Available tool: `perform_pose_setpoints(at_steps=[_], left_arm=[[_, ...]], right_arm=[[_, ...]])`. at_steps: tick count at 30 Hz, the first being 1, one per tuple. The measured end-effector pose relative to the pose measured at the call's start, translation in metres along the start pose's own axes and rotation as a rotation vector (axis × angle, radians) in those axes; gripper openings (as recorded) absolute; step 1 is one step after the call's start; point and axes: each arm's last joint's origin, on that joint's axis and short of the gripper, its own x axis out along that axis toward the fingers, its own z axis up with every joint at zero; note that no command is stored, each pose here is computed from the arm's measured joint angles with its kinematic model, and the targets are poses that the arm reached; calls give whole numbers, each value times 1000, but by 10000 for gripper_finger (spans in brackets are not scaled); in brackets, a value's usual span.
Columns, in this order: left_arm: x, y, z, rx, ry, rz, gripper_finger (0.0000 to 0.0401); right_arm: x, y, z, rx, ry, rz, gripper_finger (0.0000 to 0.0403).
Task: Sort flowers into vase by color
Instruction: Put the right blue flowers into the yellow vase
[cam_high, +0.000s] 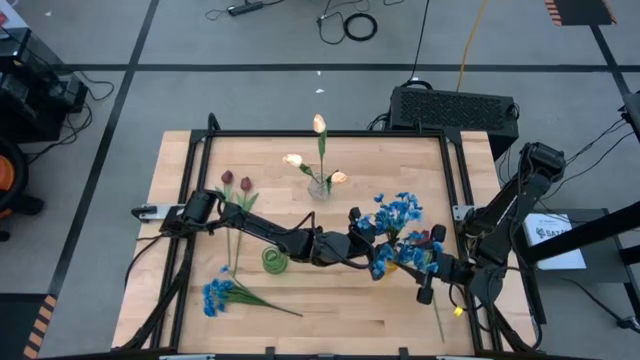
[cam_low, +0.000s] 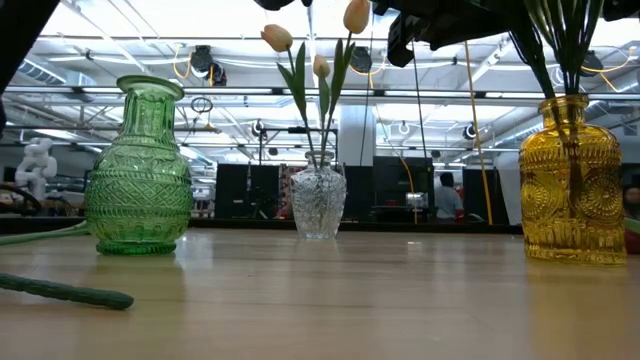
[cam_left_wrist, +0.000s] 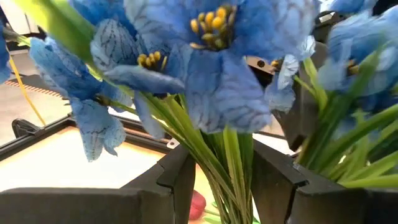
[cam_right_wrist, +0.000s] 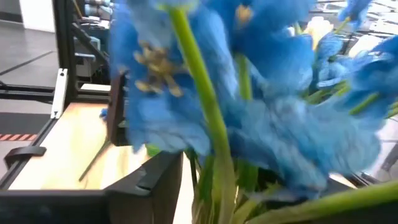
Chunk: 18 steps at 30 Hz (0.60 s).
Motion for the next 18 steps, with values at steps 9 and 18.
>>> perform_pose_setpoints(at_steps=[9,18], left_arm=[[-1,-1,-1,-2,5,-2,137],[-1,-1,-7,-2,59,3,137]], right_arm=[[-1,-1,-2,-22,4,-12,234],[-2,0,-2,-72,4,-10,267]])
